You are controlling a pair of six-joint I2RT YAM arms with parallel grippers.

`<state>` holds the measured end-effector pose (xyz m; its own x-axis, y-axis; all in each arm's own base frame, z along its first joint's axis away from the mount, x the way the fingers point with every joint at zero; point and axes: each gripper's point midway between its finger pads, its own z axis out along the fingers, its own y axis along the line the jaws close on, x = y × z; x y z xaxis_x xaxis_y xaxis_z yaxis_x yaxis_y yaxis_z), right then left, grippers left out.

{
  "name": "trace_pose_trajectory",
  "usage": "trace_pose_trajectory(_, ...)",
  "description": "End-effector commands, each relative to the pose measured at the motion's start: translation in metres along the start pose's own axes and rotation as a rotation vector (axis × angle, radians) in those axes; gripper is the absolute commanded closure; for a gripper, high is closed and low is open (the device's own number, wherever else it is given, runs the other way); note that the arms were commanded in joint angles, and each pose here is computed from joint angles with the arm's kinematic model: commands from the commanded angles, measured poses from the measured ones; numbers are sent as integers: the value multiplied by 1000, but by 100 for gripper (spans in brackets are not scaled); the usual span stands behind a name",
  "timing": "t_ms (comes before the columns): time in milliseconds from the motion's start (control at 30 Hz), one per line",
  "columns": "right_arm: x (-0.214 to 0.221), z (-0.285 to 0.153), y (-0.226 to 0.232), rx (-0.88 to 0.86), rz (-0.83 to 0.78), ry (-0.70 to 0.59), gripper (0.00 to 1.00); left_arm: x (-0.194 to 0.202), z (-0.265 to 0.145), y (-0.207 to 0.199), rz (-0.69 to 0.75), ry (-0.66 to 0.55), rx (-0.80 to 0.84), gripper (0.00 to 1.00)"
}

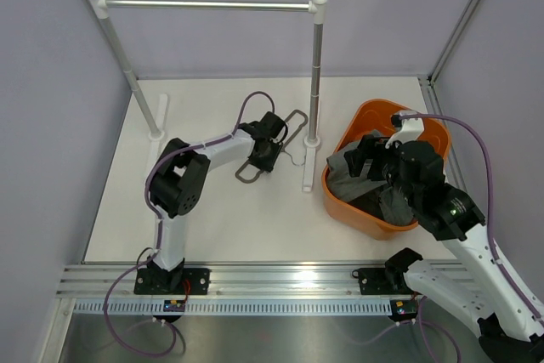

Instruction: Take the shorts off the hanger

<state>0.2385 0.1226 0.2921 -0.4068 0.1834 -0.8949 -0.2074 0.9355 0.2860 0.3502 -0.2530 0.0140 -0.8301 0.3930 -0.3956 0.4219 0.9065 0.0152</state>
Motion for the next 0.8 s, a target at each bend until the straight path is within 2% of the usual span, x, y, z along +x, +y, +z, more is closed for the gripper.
trace_pose_trajectory(0,-8,-8,0,-6,10,-24,13,25,22,-18,-57,85,185,68)
trace_pose_trajectory(133,-4,-9,-1,-7,15,-15,13,26,20,-16,-74,95,206,69)
trace_pose_trajectory(267,-5,-12,-2,-4,11,-23,14,16,4,-15,-78,56,204,64)
trace_pose_trajectory(333,-6,-13,-1,-8,13,-25,13,17,3,-6,-83,72,153,62)
trace_pose_trajectory(433,-5,-14,-1,-11,15,-25,13,25,5,7,-75,110,61,49)
trace_pose_trajectory(533,-4,-13,-1,-14,15,-23,13,29,7,19,-68,116,-17,48)
trace_pose_trajectory(633,-2,-12,2,-25,22,-15,14,38,12,23,-61,139,-51,68)
trace_pose_trajectory(667,-2,-12,2,-27,24,-15,14,42,16,23,-66,151,-53,90)
trace_pose_trajectory(733,-1,-12,2,-27,26,-14,14,46,19,22,-67,164,-47,99)
trace_pose_trajectory(767,-2,-12,2,-26,29,-16,14,48,20,17,-68,169,-23,100)
